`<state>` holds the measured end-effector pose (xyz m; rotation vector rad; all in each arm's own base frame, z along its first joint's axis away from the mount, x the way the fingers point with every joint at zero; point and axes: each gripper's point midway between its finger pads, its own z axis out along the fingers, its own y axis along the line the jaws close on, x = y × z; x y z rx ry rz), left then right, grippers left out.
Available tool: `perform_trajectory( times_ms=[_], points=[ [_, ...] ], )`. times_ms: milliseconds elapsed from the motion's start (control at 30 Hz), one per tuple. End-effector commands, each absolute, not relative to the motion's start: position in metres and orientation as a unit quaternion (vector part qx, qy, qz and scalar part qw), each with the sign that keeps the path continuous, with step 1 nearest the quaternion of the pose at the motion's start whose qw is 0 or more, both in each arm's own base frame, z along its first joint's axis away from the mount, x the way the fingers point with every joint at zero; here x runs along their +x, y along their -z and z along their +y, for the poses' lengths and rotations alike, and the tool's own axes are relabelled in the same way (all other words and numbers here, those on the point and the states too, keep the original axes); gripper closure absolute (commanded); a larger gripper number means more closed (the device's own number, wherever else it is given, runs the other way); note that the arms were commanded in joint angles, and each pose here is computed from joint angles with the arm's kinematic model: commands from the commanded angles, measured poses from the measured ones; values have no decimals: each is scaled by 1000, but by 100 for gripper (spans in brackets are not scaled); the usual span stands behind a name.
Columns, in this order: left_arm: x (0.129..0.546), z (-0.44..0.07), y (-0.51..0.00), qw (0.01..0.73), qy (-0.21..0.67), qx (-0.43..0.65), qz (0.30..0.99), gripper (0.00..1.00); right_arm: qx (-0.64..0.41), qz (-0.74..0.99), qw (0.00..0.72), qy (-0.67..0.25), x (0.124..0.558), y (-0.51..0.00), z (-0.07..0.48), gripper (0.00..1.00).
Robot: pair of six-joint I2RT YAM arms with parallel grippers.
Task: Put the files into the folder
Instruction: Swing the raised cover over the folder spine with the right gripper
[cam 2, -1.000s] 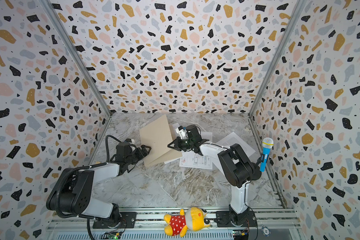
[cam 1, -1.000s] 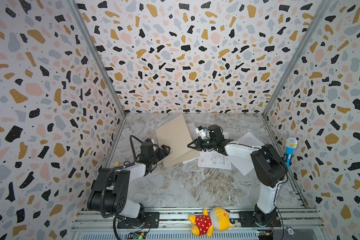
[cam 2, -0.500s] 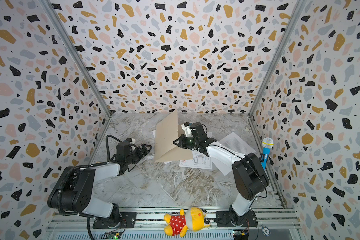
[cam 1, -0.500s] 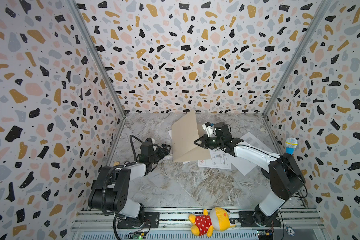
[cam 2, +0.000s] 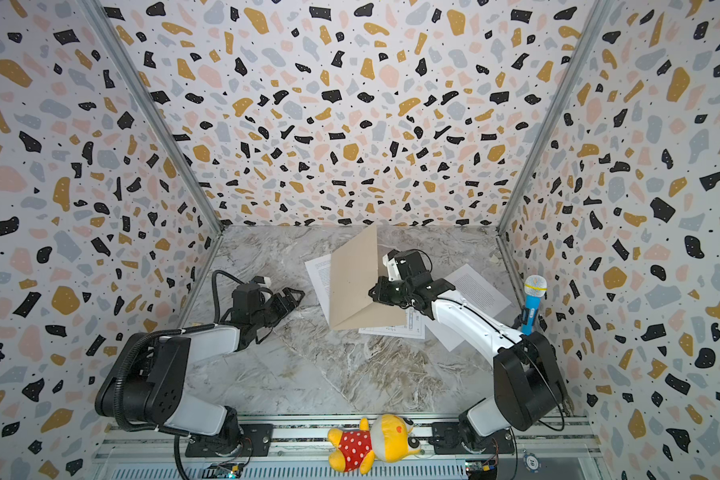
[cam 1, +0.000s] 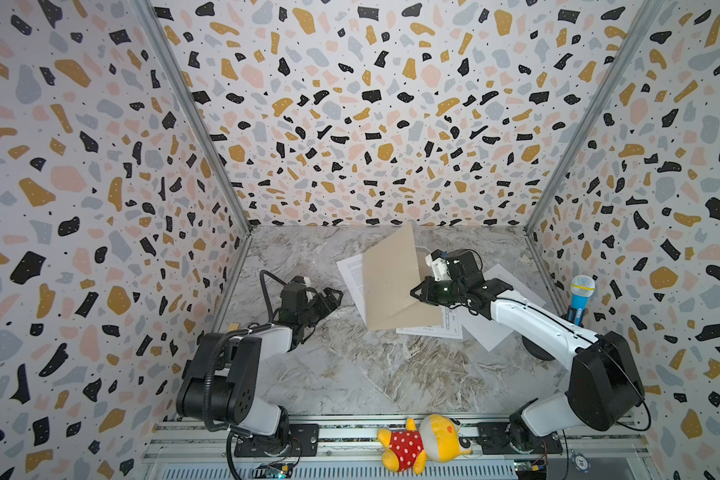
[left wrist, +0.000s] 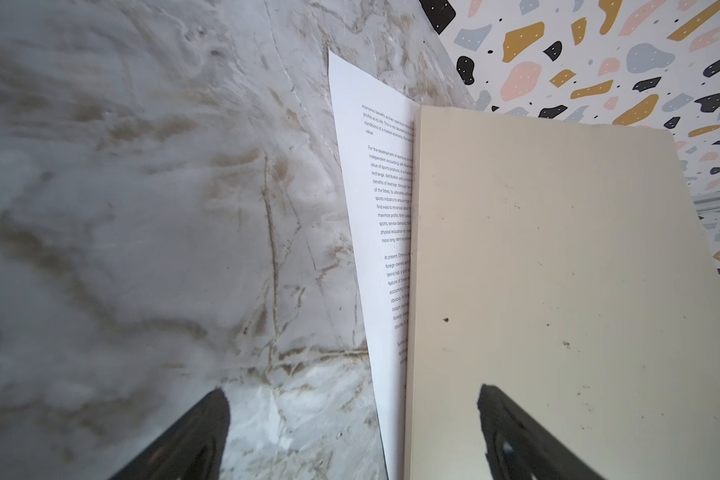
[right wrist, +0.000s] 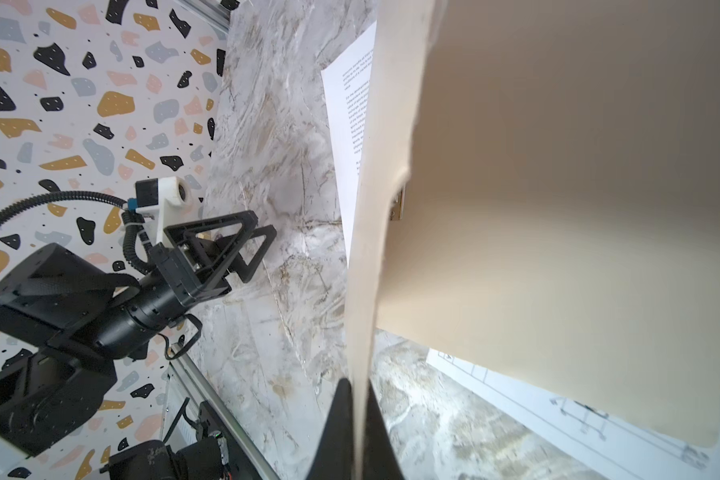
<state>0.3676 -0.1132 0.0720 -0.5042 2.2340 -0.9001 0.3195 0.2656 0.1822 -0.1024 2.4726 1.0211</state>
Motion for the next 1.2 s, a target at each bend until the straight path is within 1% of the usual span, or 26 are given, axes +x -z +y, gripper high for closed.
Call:
perform_trajectory(
  times_ms=[0,500,700,800,833,900,967,1033,1167],
  points=[
    [378,-119,-92,357,362,-176,843,6,-35,903,248,-350,313,-195,251,100],
    [374,-122,-88,345,365,-168,848,6,-39,920,265,-287,302,-212,225,100],
    [374,-125,-83,334,370,-172,850,6,-44,911,277,-304,305,-225,235,100],
    [375,-127,-83,332,376,-174,848,6,-53,909,277,-308,305,-229,245,96],
    [375,-128,-83,331,378,-174,847,6,-54,908,277,-310,306,-230,248,94],
    [374,-128,-85,331,379,-173,847,6,-55,906,279,-314,306,-232,252,83],
    [372,-128,-85,331,378,-172,847,6,-54,903,284,-317,307,-235,255,75],
    [371,-128,-85,330,376,-170,849,6,-54,900,290,-322,308,-239,258,62],
    [368,-127,-86,329,373,-165,852,6,-57,895,295,-330,311,-243,265,52]
  ],
)
